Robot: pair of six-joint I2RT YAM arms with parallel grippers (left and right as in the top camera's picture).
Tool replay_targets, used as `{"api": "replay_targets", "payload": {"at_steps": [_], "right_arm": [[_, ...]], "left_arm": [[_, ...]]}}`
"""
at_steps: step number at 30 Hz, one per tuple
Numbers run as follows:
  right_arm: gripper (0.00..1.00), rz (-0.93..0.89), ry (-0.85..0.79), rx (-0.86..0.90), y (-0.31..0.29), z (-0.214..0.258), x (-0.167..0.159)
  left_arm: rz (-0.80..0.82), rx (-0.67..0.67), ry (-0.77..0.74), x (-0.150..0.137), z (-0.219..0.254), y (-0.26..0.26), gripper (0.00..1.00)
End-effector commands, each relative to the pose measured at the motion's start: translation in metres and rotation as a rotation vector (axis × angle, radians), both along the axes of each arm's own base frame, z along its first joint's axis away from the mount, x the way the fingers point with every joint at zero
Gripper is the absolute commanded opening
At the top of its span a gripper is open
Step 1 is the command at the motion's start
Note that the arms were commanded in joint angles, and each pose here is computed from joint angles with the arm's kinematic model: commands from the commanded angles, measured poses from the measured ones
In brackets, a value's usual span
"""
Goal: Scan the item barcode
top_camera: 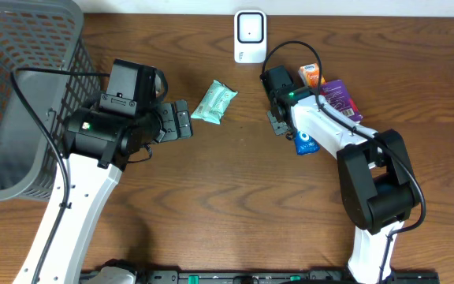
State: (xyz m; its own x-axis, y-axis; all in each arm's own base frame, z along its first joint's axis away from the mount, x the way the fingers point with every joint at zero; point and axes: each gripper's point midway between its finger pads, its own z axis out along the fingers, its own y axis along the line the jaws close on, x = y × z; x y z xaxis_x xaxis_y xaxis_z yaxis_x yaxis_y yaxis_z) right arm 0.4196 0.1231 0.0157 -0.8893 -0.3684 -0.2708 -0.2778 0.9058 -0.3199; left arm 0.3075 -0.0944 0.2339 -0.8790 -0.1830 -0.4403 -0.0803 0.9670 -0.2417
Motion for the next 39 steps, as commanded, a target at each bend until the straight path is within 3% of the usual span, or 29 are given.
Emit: {"api": "replay_targets", "payload": {"at_steps": [1,17,20,25,33,39], "right_arm": [[0.55,-0.001,0.043,0.067,0.011,-0.010,-0.008],[0.61,0.030,0.212,0.103,0.023,-0.056,-0.036],[0.46,0.022,0.206,0.111,0.025,-0.054,-0.035],[0.02,0.035,0.221,0.168,0.035,-0.053,-0.036],[0.01,-0.008,0.252,0.312,0.059,-0.032,-0.029],[0.01,0.037,0.338,0.652,0.105,0.024,-0.018]], "left_arm": [[-0.003,0.021,0.001,0.002,-0.002,0.004,0.98],[-0.003,0.021,0.001,0.002,-0.002,0.004,0.98],[-0.003,0.021,0.001,0.002,-0.002,0.004,0.98],[-0.003,0.021,0.001,0.002,-0.002,0.004,0.98],[-0.003,0.021,0.001,0.002,-0.002,0.004,0.98],[-0.003,0.021,0.001,0.002,-0.002,0.004,0.98]]}}
